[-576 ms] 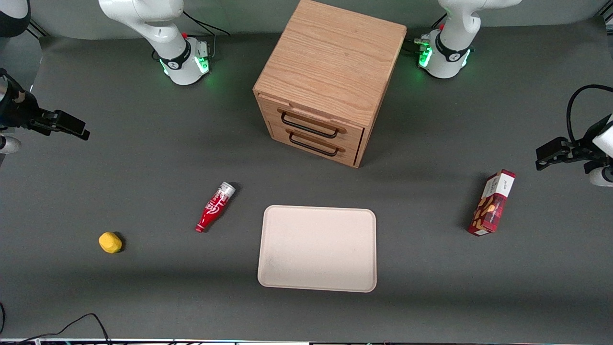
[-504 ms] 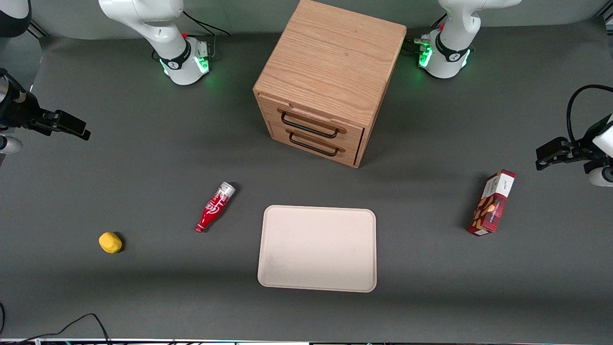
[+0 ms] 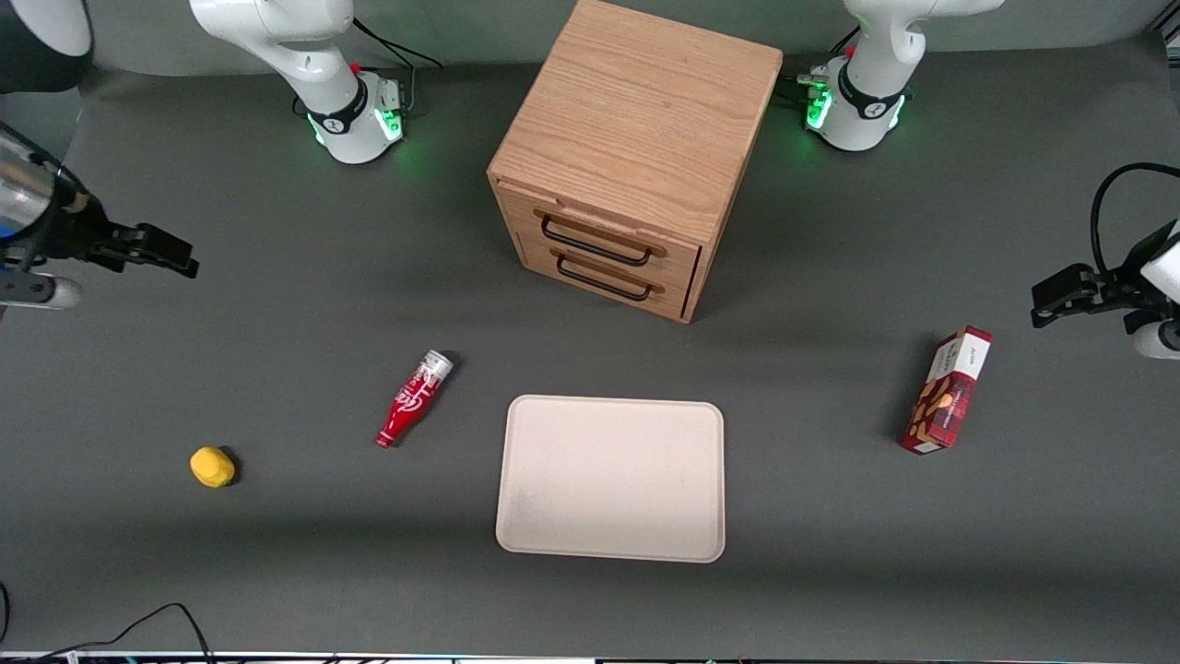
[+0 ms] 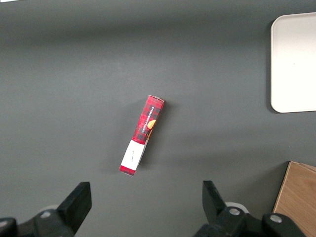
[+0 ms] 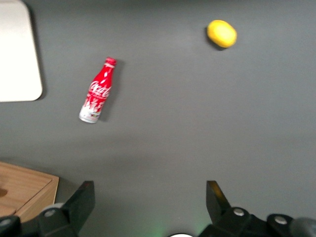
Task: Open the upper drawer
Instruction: 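Move the right gripper toward the upper drawer's black handle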
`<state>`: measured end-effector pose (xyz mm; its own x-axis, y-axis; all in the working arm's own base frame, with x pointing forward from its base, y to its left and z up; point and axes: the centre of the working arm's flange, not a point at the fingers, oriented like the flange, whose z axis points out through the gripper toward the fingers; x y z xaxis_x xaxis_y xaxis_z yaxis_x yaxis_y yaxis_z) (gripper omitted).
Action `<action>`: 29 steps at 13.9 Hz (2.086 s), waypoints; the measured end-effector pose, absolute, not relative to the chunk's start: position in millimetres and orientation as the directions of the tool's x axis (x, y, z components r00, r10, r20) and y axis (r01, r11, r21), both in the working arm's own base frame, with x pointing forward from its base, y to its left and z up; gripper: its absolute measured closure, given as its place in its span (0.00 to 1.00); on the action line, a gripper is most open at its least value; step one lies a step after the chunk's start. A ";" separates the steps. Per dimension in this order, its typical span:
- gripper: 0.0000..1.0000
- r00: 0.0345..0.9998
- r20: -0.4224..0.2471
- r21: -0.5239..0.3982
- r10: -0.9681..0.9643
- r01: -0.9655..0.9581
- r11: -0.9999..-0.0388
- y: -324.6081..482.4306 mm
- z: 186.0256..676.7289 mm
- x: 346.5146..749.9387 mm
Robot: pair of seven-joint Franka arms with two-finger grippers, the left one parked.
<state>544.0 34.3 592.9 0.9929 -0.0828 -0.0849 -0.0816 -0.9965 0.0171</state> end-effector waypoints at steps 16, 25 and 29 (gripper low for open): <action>0.00 0.947 -0.099 -0.050 0.304 0.301 -0.952 213.3 571.7 554.8; 0.00 0.902 -0.106 -0.081 0.418 0.411 -0.908 269.3 566.2 536.0; 0.00 0.855 -0.105 -0.108 0.508 0.498 -0.861 303.8 559.9 522.3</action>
